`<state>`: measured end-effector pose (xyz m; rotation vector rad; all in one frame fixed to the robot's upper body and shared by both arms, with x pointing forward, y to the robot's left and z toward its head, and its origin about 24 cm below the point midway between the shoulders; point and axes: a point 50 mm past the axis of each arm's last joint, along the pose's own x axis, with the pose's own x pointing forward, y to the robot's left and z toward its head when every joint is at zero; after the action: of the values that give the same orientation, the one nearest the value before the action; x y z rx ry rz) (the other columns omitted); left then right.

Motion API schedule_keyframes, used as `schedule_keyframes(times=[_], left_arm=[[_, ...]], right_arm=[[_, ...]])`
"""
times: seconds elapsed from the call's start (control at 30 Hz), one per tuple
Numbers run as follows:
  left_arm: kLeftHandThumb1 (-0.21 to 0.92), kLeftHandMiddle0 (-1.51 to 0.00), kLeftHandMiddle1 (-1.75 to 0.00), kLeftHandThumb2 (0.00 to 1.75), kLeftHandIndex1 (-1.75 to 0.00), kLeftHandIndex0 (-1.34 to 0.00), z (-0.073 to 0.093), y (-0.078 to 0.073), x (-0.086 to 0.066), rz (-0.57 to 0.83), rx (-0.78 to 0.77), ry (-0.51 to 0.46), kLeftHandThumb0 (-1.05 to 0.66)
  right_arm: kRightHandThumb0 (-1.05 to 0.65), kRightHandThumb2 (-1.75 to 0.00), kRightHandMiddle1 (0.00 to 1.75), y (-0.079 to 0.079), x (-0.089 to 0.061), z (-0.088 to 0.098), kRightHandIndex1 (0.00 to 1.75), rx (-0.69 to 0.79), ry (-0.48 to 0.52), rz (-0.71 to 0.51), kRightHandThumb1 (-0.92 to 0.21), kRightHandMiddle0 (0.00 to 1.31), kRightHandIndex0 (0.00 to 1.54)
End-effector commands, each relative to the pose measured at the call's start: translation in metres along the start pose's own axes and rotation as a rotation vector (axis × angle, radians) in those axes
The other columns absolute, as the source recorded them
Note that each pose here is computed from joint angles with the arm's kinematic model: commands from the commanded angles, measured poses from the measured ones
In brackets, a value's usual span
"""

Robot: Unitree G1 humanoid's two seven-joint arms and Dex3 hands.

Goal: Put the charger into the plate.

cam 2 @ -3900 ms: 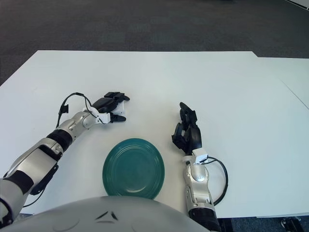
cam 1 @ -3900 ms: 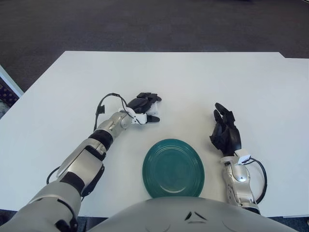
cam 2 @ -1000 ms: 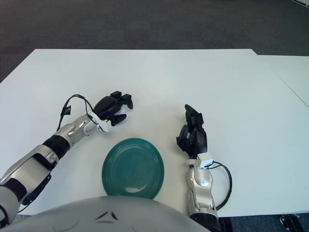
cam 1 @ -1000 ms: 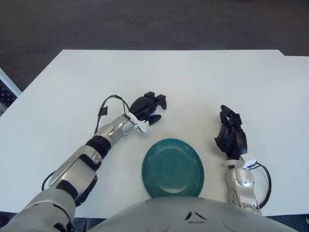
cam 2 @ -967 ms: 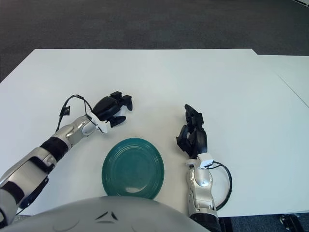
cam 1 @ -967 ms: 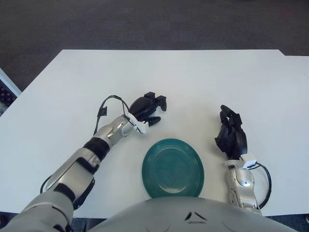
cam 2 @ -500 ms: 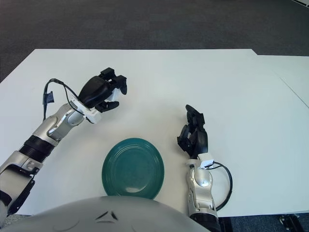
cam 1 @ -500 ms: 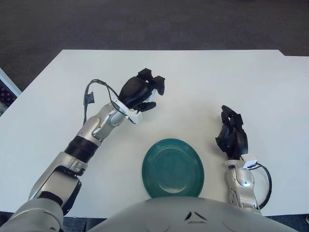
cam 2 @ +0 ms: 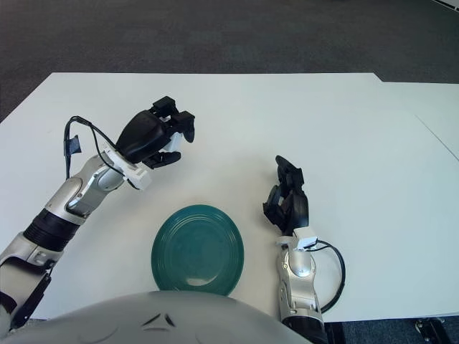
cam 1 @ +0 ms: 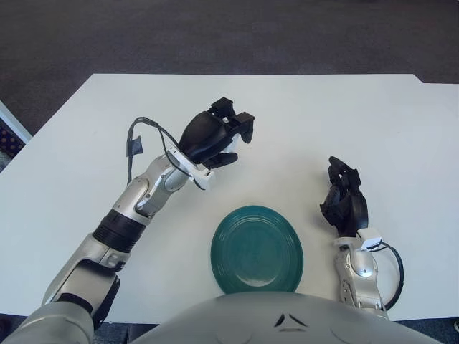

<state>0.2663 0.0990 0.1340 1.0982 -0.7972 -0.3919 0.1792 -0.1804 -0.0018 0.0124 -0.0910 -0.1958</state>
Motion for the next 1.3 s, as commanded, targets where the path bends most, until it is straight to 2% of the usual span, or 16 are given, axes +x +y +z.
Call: schedule_keyframes(times=[0.0,0.07,0.27,0.43,0.67,0.8,0.93,1.1,1.27], left_arm=[[0.02,-0.8,-1.75,1.65,-1.74,-0.63,0.006,0.003,0.0,-0.003,0.0,-0.024,0.0],[0.02,-0.81,-1.75,1.66,-1.74,-0.64,0.011,0.004,-0.001,-0.006,-0.003,-0.046,0.0],[0.04,-0.8,-1.73,1.63,-1.75,-0.61,0.039,0.003,-0.008,-0.053,-0.052,-0.109,0.0],[0.03,-0.81,-1.72,1.63,-1.75,-0.61,0.068,-0.001,-0.02,-0.112,-0.117,-0.161,0.0],[0.02,-0.83,-1.71,1.65,-1.75,-0.62,0.078,-0.001,-0.026,-0.165,-0.123,-0.211,0.0],[0.01,-0.84,-1.71,1.66,-1.75,-0.62,0.086,-0.003,-0.037,-0.189,-0.161,-0.245,0.0],[0.01,-0.84,-1.72,1.66,-1.75,-0.62,0.096,-0.001,-0.042,-0.259,-0.163,-0.313,0.0],[0.05,-0.81,-1.73,1.62,-1.75,-0.58,0.107,0.003,-0.049,-0.312,-0.221,-0.339,0.0],[0.11,-0.78,-1.71,1.55,-1.75,-0.53,0.117,0.0,-0.06,-0.361,-0.279,-0.353,0.0]], right_arm=[[-0.85,-0.92,0.75,-0.007,-0.032,-0.037,0.01,-0.026,0.214,-0.015,-0.92,0.0,0.25],[-0.85,-0.92,0.75,-0.007,-0.032,-0.037,0.0,-0.026,0.213,-0.013,-0.92,0.0,0.25],[-0.85,-0.92,0.73,-0.007,-0.032,-0.037,0.0,-0.032,0.213,-0.01,-0.92,0.0,0.25],[-0.85,-0.92,0.72,-0.007,-0.032,-0.037,0.0,-0.044,0.215,-0.005,-0.92,0.0,0.25],[-0.84,-0.91,0.74,-0.005,-0.032,-0.037,0.0,-0.051,0.217,-0.01,-0.92,0.0,0.25],[-0.84,-0.91,0.76,-0.004,-0.032,-0.037,0.02,-0.088,0.208,-0.016,-0.92,0.0,0.28],[-0.84,-0.92,0.73,-0.001,-0.03,-0.034,0.01,-0.085,0.207,-0.008,-0.92,0.0,0.29],[-0.84,-0.93,0.7,0.002,-0.029,-0.032,0.0,-0.089,0.203,0.0,-0.92,0.0,0.27],[-0.85,-0.94,0.7,0.005,-0.029,-0.03,0.0,-0.098,0.209,0.005,-0.92,0.0,0.25]])
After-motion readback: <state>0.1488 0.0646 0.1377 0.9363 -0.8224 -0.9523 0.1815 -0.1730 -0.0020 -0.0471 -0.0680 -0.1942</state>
